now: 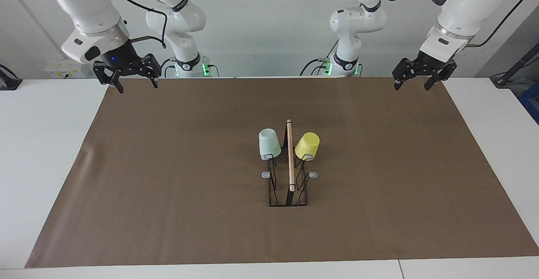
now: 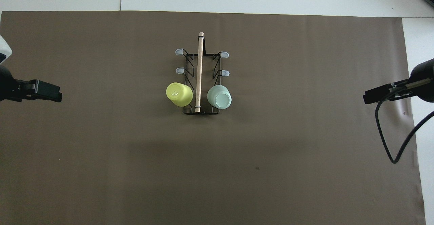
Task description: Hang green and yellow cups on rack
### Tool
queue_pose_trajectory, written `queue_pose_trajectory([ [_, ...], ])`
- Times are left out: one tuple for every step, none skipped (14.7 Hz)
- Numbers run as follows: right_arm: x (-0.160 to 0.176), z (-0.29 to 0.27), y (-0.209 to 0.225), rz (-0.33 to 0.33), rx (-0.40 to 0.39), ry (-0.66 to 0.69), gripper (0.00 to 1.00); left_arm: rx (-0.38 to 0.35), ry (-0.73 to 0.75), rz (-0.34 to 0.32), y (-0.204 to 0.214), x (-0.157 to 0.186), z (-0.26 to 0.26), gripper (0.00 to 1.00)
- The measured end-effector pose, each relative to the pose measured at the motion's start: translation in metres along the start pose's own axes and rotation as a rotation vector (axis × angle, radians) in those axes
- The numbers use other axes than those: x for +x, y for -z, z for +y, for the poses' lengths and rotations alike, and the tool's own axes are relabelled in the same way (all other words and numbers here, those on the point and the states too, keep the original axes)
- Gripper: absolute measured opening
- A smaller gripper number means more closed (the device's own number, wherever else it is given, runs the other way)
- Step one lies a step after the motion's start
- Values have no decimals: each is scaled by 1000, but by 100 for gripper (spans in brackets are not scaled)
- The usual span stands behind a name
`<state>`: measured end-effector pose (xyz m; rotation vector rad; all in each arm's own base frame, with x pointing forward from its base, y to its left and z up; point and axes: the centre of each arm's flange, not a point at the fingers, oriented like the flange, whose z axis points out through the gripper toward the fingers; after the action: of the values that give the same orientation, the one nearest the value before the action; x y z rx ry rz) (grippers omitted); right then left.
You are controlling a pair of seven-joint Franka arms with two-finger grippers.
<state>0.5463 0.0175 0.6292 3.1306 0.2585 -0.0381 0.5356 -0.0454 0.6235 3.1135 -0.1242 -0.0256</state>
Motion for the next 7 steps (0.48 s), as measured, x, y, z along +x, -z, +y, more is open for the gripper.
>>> queue_pose_trajectory([
  [0, 0, 0, 2, -1, 0, 100, 0, 0, 0, 0, 0, 0, 100],
  [0, 1, 0, 2, -2, -1, 100, 0, 1, 0, 0, 0, 0, 100],
  [0, 1, 0, 2, -2, -1, 100, 0, 2, 4, 0, 0, -1, 100],
  [0, 1, 0, 2, -2, -1, 100, 0, 3, 11, 1, 1, -1, 100],
  [0, 1, 0, 2, -3, -1, 100, 0, 3, 16, 1, 2, -2, 100],
  [0, 1, 0, 3, -3, -1, 100, 0, 4, 21, 2, 2, -2, 100],
  [0, 1, 0, 3, -3, -1, 100, 0, 4, 22, 1, 3, -2, 100],
])
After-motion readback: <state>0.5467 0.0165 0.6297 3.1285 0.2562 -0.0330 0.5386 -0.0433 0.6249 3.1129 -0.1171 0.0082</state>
